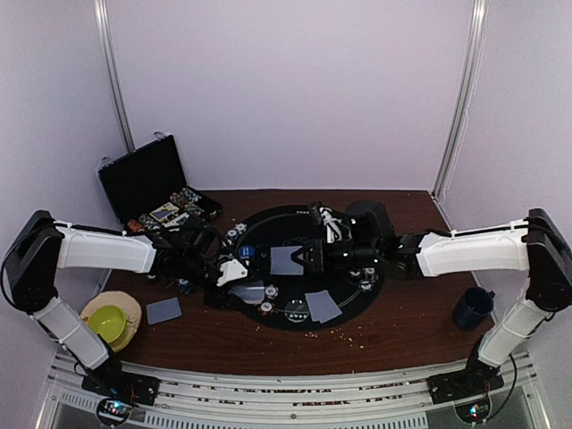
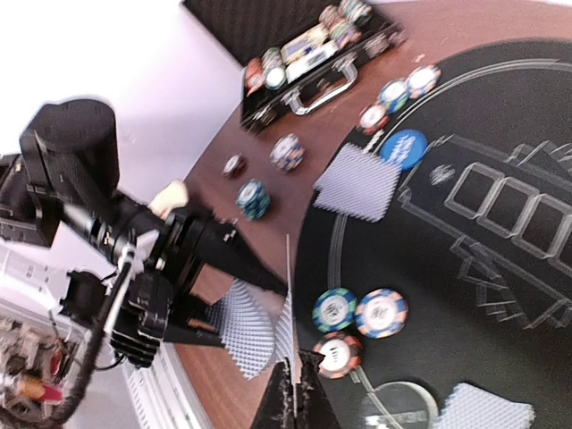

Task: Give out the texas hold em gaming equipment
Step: Pick up the poker card from the face-down deck piles, then flop the poker card in the community card area.

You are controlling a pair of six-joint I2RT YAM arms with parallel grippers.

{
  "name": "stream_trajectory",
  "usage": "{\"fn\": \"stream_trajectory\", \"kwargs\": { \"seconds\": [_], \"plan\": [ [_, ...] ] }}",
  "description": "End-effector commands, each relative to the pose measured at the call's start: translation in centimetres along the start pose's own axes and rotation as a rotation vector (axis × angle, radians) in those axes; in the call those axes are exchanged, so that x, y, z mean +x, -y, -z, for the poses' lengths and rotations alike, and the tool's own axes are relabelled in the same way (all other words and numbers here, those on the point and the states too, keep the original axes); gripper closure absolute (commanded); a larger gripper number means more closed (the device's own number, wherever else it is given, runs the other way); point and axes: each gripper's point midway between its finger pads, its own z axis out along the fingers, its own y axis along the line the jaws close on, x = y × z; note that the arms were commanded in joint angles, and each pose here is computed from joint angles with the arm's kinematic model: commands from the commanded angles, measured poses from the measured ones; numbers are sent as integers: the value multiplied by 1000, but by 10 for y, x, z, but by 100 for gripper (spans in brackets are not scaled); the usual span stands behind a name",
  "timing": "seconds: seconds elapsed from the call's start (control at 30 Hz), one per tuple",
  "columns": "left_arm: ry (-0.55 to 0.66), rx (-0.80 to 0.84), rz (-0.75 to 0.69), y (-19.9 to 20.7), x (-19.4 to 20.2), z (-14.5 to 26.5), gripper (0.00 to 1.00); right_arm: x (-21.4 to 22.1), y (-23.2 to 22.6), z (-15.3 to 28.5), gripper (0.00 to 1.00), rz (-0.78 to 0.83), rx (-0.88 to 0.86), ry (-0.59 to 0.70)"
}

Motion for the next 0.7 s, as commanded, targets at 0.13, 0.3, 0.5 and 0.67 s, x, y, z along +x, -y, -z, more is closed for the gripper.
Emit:
{"fn": "stream_trajectory", "kwargs": {
  "seconds": [0.13, 0.3, 0.5, 0.67],
  "plan": [
    [24, -50, -6, -13, -9, 1, 48, -69, 63, 54, 100, 188, 547, 192],
    [8, -88, 3, -21, -9, 3, 48, -90, 88, 35, 100, 289, 737, 189],
    [-24, -157, 24, -35, -7, 12, 48, -107, 104, -4, 100, 444, 877, 154],
    [-60, -241, 63, -56, -4, 30, 48, -116, 109, -34, 100, 570, 937, 130]
  ]
}}
